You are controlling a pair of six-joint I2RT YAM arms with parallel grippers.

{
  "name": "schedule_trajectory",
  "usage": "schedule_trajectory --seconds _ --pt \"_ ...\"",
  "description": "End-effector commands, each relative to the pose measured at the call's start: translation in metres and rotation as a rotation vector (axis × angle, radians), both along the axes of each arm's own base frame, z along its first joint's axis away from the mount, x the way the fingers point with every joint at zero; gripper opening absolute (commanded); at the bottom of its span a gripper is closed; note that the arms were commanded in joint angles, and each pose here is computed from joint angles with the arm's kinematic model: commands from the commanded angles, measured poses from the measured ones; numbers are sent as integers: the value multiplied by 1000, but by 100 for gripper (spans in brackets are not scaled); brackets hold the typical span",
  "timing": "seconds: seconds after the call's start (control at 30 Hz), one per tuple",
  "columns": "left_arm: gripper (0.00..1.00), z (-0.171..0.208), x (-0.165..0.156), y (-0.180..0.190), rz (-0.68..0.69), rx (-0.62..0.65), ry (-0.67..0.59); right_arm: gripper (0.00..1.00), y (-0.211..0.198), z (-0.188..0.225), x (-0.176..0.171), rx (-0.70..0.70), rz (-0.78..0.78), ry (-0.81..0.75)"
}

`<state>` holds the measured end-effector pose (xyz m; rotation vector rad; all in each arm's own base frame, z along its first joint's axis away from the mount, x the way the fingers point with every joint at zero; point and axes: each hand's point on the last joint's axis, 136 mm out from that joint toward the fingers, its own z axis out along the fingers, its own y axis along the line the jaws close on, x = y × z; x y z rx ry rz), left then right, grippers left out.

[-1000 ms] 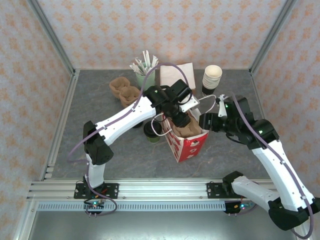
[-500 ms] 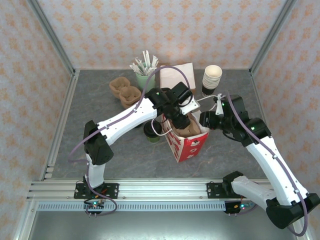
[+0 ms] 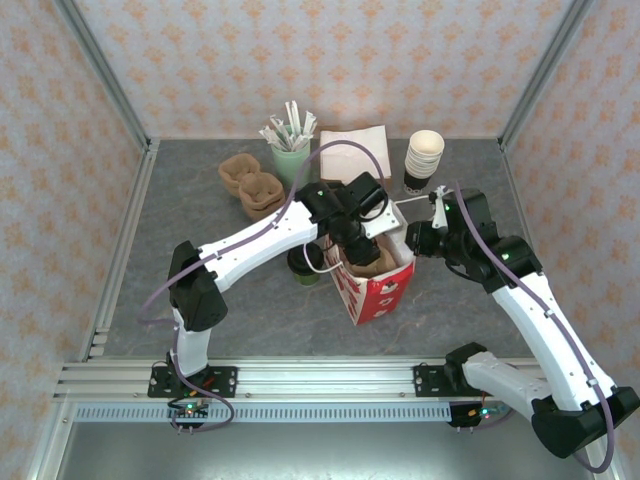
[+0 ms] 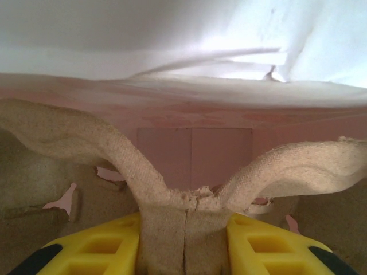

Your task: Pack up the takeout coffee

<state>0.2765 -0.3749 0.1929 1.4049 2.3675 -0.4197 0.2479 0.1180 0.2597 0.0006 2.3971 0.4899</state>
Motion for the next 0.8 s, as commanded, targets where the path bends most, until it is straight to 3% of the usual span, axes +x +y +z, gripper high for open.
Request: schedule_trajectory --seconds 0.0,0.43,0.77 --pt "34 2 -3 4 -36 18 -27 19 -10 6 6 -16 -47 -39" --pt "34 -21 1 12 -39 132 -30 7 -2 15 2 42 -20 -56" --pt "34 -35 0 10 -59 194 -19 5 4 17 0 71 -1 -55"
